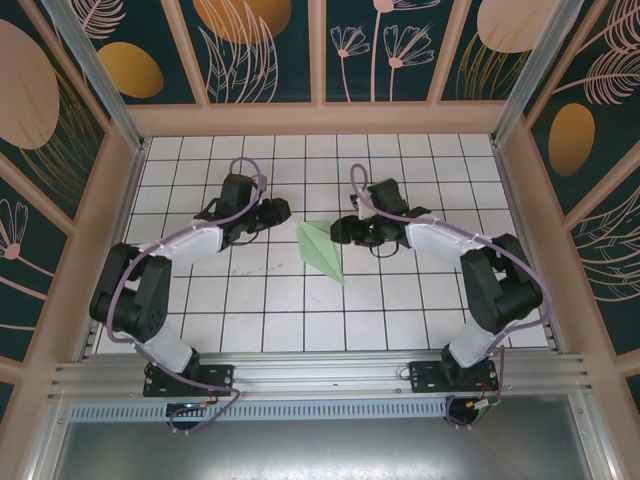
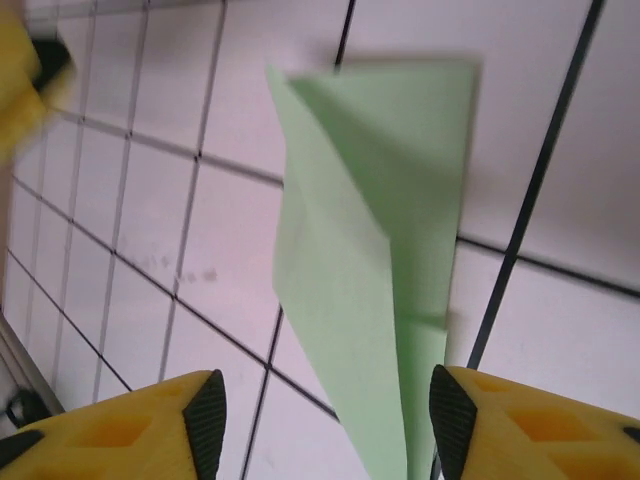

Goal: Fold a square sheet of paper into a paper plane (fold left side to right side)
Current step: Turn over the paper at the center of the table.

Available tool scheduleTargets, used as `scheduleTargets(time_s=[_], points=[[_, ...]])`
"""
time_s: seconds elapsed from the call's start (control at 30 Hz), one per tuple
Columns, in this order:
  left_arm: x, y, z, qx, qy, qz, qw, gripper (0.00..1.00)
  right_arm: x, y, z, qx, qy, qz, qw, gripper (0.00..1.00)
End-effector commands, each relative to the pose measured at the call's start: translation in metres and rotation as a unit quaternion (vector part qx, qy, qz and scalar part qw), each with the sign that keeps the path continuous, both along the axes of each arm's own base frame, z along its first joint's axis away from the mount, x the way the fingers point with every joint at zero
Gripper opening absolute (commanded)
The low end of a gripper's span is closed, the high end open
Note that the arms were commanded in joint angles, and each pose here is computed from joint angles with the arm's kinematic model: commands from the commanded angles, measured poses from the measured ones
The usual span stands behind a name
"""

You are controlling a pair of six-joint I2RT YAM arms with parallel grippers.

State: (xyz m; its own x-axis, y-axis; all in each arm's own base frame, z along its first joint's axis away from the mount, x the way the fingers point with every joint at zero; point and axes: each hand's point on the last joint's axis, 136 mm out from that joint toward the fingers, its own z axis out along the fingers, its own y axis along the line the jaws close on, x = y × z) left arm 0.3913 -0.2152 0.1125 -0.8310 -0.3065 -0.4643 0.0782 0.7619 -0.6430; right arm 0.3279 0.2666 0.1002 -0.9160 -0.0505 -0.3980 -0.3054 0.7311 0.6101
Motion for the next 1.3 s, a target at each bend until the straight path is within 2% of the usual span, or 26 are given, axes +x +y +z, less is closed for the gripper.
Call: scheduleTargets(time_s=[0.0,0.17,0.37,0.47,0.63,0.7,0.83,1.23,1.27], points=[[-0.027,-0.02,-0.018,-0.037,0.042,-0.02,0.998,0.46,0.012,-0.004,-0.014,-0.018,-0.01,0.0,1.0,0.62],[-0.039,-0.037,-0.031,-0.06,0.062,-0.029,0.996,0.49,0.019,0.011,-0.033,-0.014,0.007,0.024,1.0,0.6],[-0.04,-0.052,-0.053,-0.075,0.093,-0.037,0.992,0.51,0.024,0.026,-0.045,0.001,0.017,0.044,0.999,0.5],[-0.039,-0.057,-0.056,-0.077,0.096,-0.039,0.992,0.52,0.023,0.029,-0.049,0.005,0.024,0.05,0.998,0.39],[-0.037,-0.061,-0.061,-0.076,0.104,-0.039,0.991,0.53,0.024,0.027,-0.045,0.007,0.019,0.051,0.999,0.12],[-0.036,-0.062,-0.061,-0.077,0.105,-0.038,0.991,0.53,0.024,0.024,-0.043,0.007,0.018,0.048,0.999,0.05],[-0.033,-0.066,-0.062,-0.08,0.106,-0.039,0.99,0.53,0.024,0.016,-0.038,0.009,0.013,0.037,0.999,0.02],[-0.02,-0.084,-0.066,-0.097,0.111,-0.056,0.987,0.53,0.018,0.014,-0.041,0.013,0.022,0.04,0.999,0.01],[-0.011,-0.089,-0.056,-0.104,0.099,-0.059,0.988,0.52,0.019,0.014,-0.041,0.012,0.022,0.039,0.999,0.01]])
